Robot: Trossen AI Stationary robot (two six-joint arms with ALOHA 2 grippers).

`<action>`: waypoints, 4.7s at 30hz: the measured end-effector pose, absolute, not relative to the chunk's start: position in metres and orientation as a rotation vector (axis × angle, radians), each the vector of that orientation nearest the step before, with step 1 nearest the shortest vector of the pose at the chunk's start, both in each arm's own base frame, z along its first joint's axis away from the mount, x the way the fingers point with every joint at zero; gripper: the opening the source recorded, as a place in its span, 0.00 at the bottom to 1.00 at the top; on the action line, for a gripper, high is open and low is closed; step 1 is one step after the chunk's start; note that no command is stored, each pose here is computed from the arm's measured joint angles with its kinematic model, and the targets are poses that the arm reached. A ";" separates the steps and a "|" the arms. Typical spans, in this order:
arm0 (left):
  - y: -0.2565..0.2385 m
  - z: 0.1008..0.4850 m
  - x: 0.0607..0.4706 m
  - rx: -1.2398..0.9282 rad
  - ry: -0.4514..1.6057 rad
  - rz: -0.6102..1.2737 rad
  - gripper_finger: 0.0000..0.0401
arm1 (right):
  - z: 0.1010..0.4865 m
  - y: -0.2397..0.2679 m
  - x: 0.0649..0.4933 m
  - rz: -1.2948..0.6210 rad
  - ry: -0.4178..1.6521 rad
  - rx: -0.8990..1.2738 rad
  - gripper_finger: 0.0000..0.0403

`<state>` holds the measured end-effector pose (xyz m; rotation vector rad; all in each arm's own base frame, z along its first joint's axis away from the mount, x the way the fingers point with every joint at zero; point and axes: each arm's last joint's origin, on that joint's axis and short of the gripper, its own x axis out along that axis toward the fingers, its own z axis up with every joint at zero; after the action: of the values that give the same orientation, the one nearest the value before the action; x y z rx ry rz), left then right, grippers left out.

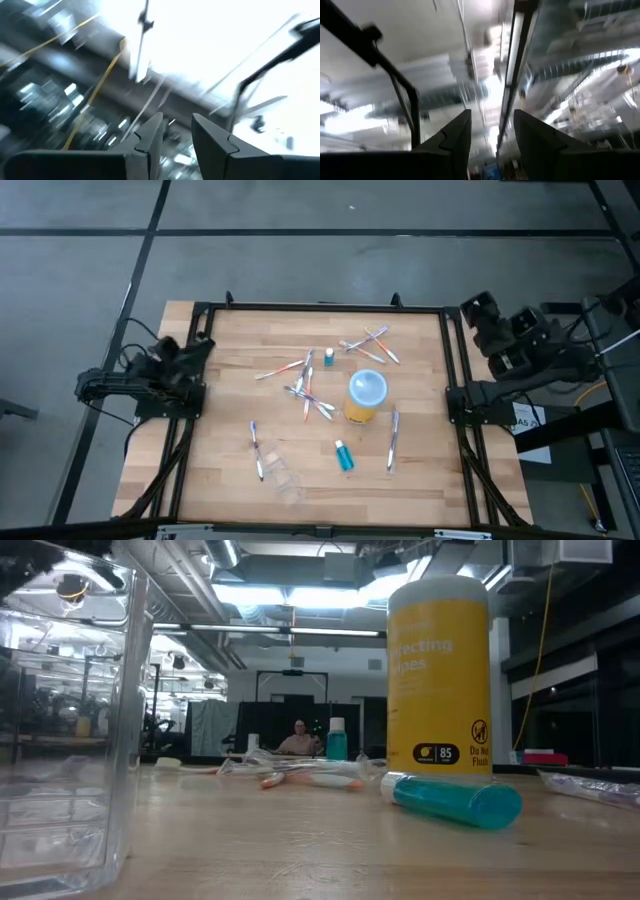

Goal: Pick & Place toothbrushing station
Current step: Put the top mouthwash bottle into the middle of the transparent organizer

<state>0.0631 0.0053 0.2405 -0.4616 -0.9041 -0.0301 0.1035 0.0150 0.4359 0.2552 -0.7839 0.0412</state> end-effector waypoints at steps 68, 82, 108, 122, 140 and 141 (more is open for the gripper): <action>0.053 0.391 0.294 0.056 0.957 0.417 0.29 | 0.491 0.006 0.090 -0.374 0.566 0.290 0.37; 0.053 0.322 0.360 0.286 1.148 0.179 0.43 | 0.474 0.009 0.091 -0.309 0.738 0.212 0.37; 0.151 0.266 0.390 0.080 1.181 0.049 0.49 | 0.464 0.011 0.091 -0.223 0.799 0.163 0.37; 0.151 0.232 0.419 0.137 1.242 0.029 0.53 | 0.465 0.010 0.087 -0.245 0.782 0.232 0.37; 0.152 0.225 0.421 0.091 1.246 0.026 0.53 | 0.465 0.010 0.087 -0.239 0.783 0.232 0.37; 0.152 0.225 0.421 0.092 1.241 0.028 0.53 | 0.465 0.010 0.087 -0.234 0.785 0.234 0.37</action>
<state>0.4215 0.1518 0.2251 0.0917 1.2412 0.0285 0.0869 0.0102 0.4652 0.2338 0.7852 -0.2340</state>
